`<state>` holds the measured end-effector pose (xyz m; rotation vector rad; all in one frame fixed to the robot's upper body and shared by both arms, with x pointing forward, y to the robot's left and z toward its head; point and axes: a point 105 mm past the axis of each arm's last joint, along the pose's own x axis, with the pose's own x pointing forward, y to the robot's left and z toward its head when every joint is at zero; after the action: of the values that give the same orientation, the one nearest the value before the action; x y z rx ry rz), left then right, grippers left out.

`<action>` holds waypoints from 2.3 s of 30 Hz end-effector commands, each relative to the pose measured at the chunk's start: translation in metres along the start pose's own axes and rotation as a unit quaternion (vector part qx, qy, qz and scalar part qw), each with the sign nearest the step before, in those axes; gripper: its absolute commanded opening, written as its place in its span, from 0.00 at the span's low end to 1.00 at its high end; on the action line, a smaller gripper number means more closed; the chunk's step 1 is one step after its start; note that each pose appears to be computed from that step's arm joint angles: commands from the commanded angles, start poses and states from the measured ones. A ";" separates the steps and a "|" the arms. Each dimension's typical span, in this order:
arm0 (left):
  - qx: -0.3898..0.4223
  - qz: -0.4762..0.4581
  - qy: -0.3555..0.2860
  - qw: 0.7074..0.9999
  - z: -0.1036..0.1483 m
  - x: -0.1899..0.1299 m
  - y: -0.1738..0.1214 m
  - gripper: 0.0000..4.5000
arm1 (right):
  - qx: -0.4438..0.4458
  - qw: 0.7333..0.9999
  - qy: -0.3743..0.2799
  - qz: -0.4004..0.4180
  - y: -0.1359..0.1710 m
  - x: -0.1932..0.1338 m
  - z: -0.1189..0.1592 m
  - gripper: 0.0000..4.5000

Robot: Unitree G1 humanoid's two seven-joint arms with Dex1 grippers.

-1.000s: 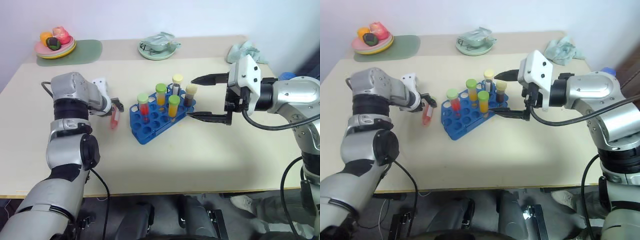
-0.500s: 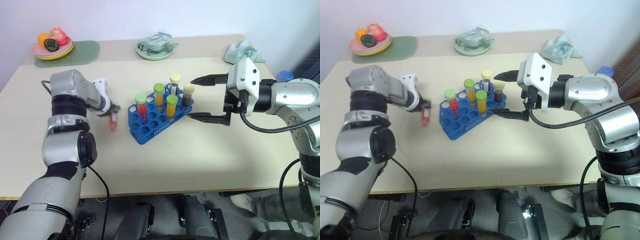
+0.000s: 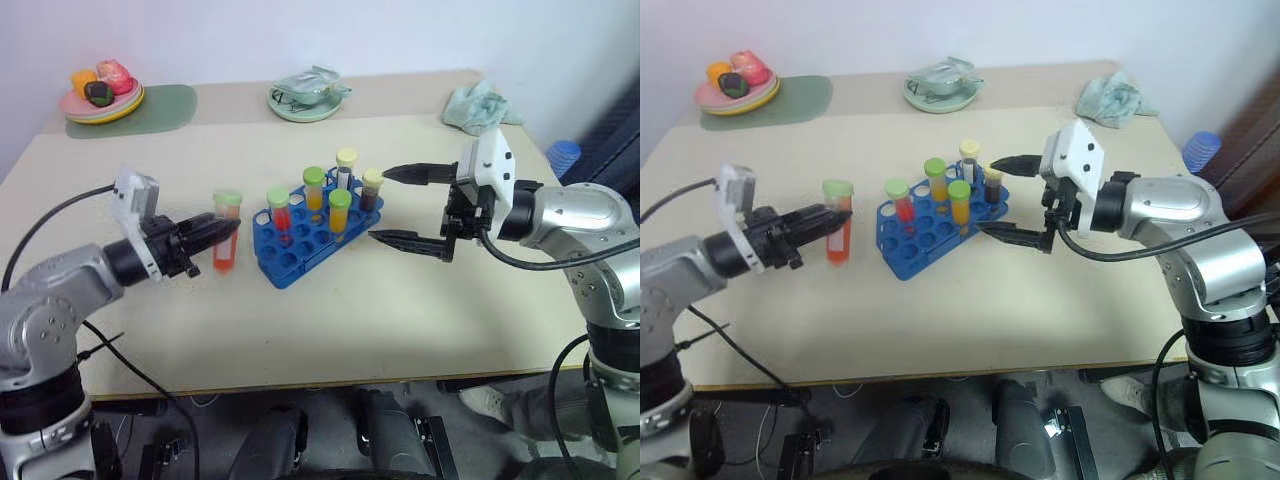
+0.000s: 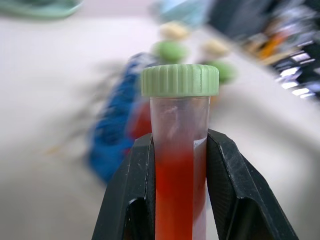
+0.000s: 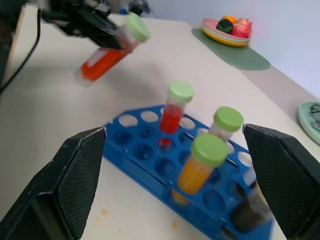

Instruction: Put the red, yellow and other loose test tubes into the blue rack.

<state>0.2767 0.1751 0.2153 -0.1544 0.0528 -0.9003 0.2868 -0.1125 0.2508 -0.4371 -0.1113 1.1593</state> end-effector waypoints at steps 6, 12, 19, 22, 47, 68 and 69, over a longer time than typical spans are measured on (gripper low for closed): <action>0.134 -0.070 -0.113 0.982 0.006 0.047 -0.022 0.17 | -0.007 0.998 0.002 -0.060 0.009 -0.014 0.006 1.00; 0.125 -0.070 -0.137 0.980 -0.007 0.079 -0.010 0.17 | -0.003 0.995 0.008 -0.095 0.014 -0.019 0.005 1.00; 0.111 -0.078 -0.130 0.982 -0.028 0.099 -0.009 0.17 | 0.006 0.992 0.014 -0.128 0.019 -0.025 0.003 1.00; 0.106 -0.080 -0.123 0.984 -0.034 0.104 -0.008 0.17 | 0.007 0.990 0.014 -0.137 0.019 -0.026 0.004 1.00; 0.123 -0.070 -0.109 0.984 -0.059 0.111 0.001 0.48 | 0.011 0.989 0.005 -0.151 0.017 -0.027 0.004 1.00; 0.153 -0.013 -0.055 0.987 -0.064 0.013 0.017 1.00 | 0.056 0.976 0.037 -0.205 0.021 -0.057 -0.050 1.00; 0.152 -0.013 -0.050 0.987 -0.066 0.007 0.018 1.00 | 0.059 0.974 0.041 -0.213 0.021 -0.063 -0.055 1.00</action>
<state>0.2918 0.1618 0.1354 0.0790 -0.1297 -0.9227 0.2603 -0.1687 0.1924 -0.3021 -0.0054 0.7583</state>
